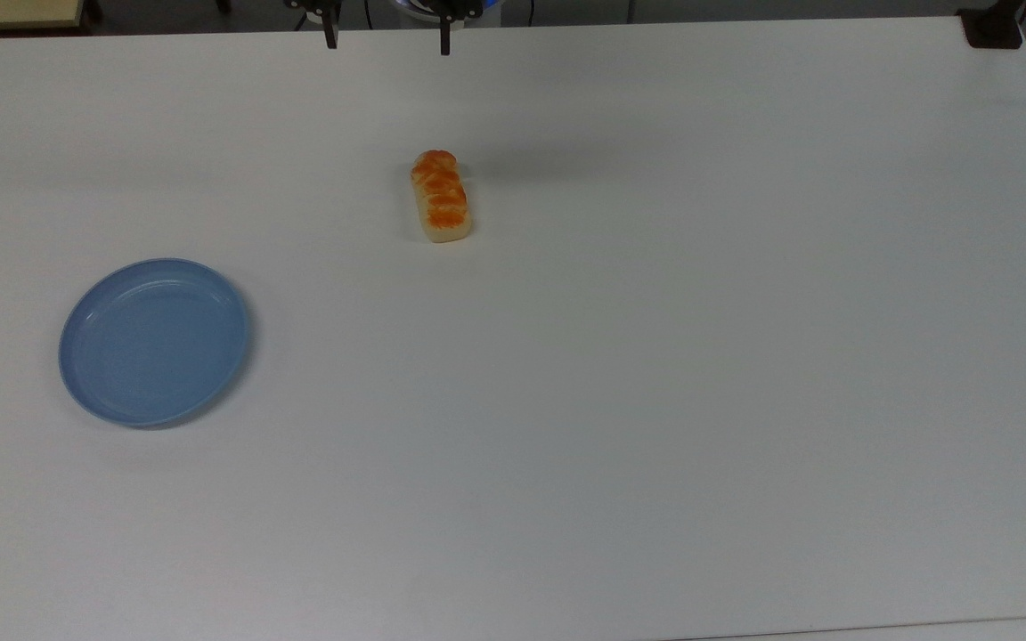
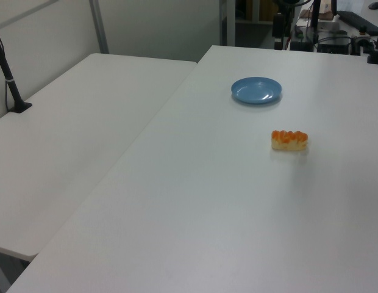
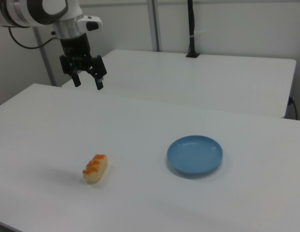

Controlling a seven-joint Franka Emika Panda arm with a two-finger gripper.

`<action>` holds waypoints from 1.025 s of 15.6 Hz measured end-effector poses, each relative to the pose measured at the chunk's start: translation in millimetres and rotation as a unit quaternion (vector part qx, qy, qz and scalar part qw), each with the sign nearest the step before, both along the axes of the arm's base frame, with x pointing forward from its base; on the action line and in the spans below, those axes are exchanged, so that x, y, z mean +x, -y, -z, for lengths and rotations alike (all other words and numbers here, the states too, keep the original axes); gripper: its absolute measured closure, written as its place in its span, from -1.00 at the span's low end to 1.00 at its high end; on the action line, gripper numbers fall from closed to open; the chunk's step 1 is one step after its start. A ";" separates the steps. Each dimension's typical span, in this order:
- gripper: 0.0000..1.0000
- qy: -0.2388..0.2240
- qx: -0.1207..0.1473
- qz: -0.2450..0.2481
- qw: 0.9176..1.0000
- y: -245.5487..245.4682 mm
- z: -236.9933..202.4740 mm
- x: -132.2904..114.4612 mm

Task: Put the bread onto the plate
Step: 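Move the open gripper toward the orange-topped bread roll, then lower the gripper over the bread roll and close on it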

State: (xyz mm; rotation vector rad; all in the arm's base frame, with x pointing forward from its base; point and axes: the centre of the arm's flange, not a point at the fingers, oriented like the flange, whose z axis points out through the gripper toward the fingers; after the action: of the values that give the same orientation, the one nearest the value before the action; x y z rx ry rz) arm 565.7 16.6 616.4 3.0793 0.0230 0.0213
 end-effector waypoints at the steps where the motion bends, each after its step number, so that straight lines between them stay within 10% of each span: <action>1: -1.00 0.000 0.000 0.000 1.000 0.0 0.2 0.0; 16: -1.00 -0.031 -0.002 -0.041 0.999 -39.4 114.9 1.8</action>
State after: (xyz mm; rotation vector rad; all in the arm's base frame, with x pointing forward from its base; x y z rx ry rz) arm 567.5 56.0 501.4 3.0730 0.1507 -0.0705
